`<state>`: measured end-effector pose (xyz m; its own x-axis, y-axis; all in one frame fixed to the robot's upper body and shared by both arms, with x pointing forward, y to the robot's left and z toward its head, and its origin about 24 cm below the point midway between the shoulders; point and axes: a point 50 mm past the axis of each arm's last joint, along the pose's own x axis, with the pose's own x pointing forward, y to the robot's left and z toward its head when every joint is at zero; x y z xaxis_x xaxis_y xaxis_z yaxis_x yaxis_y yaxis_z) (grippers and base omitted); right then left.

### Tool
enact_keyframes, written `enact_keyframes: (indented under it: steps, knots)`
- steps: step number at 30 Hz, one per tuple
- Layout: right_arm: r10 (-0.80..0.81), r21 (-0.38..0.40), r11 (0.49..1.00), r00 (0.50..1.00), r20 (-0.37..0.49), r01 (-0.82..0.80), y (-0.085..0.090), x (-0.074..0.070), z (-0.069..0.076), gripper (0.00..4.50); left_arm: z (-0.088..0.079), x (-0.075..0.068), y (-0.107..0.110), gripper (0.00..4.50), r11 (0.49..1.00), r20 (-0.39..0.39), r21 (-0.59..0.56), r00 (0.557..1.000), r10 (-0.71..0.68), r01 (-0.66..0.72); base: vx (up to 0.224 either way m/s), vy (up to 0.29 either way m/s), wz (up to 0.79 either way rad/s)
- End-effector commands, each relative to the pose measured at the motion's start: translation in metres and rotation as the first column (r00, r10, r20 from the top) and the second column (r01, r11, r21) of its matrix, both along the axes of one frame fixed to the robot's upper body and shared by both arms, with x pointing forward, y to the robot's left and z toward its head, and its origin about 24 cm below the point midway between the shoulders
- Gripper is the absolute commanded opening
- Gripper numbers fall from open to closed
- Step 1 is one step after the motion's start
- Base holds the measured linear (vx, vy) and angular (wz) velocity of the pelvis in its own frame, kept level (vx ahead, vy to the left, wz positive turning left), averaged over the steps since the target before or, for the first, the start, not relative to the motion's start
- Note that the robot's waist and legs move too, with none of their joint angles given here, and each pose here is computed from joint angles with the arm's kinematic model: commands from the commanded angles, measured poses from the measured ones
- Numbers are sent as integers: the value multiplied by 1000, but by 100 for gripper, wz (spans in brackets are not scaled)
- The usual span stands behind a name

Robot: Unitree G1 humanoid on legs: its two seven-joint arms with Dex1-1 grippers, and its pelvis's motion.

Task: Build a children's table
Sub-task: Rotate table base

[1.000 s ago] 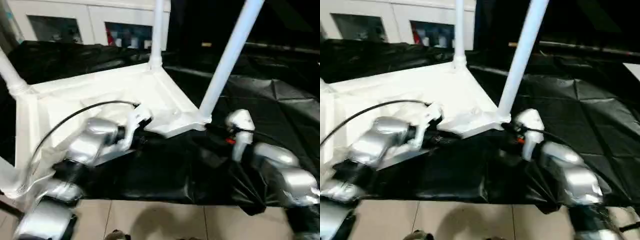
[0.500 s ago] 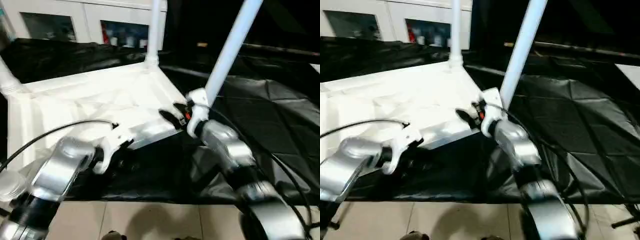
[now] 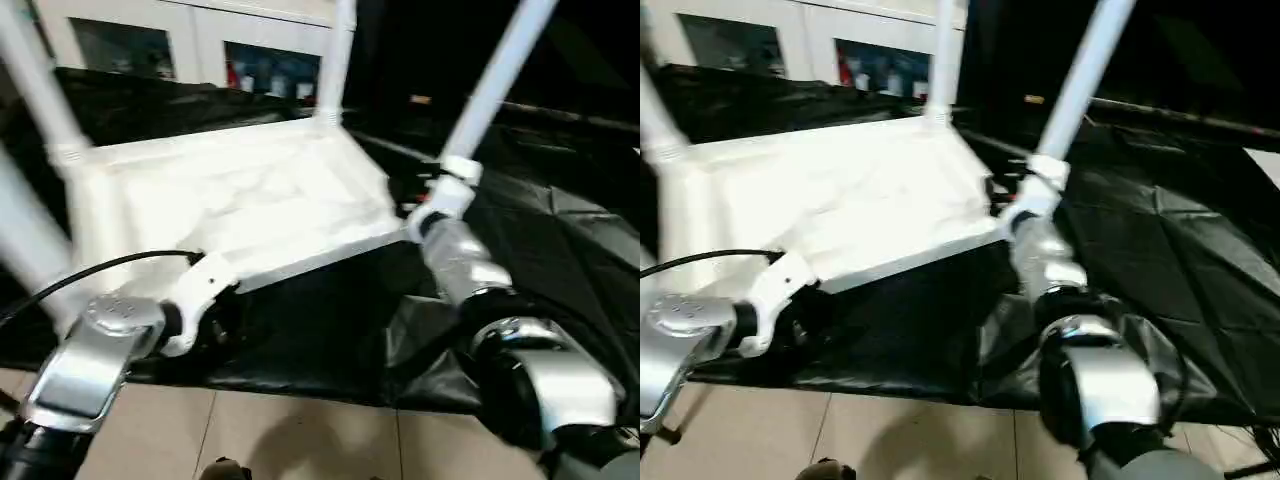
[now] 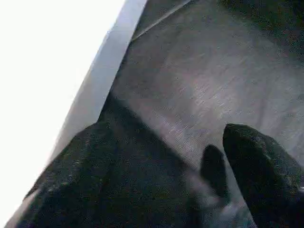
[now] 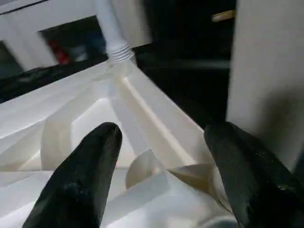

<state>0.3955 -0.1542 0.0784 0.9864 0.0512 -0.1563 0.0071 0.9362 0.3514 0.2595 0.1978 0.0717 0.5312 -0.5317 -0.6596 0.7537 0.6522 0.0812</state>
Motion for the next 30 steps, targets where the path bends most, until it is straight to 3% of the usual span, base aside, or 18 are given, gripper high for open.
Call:
enact_keyframes:
  steps: [1, 5, 9, 14, 18, 21, 26, 30]
  knots:
    - [-134, 6, 991, 991, 24, 134, -30, 1, 8, 327, 9, 5, 4, 445, 999, 67, 22, 997, 27, -28, 0, 0, 0]
    - [-194, -7, 981, 981, 23, 194, -48, -1, 9, 327, 11, 7, 4, 445, 999, 88, 18, 996, 30, -31, 0, 0, 0]
    - [-287, -26, 957, 958, 25, 288, -83, -7, 10, 327, 17, -2, 0, 445, 997, 118, -27, 991, -65, 69, 0, 0, 0]
    - [-308, -60, 949, 951, 36, 310, -99, -12, 11, 327, 19, -17, 0, 445, 986, 80, -102, 989, -126, 134, 0, 0, 0]
    - [-312, -88, 945, 949, 45, 315, -112, -15, 12, 327, 24, -33, 19, 445, 978, 23, -157, 990, -137, 139, 0, 0, 0]
    - [-241, -104, 964, 969, 52, 245, -109, -15, 12, 327, 30, -46, 41, 445, 982, -24, -164, 995, -102, 97, 0, 0, 0]
    - [70, -260, 964, 997, 24, -62, -75, -15, -2, 327, 40, -62, 83, 445, 992, -73, -122, 997, -24, 15, 0, 0, 0]
    - [176, -276, 947, 984, 16, -165, -59, -20, -13, 327, 50, -64, 101, 445, 988, 0, -152, 1000, 26, -26, 0, 0, 0]
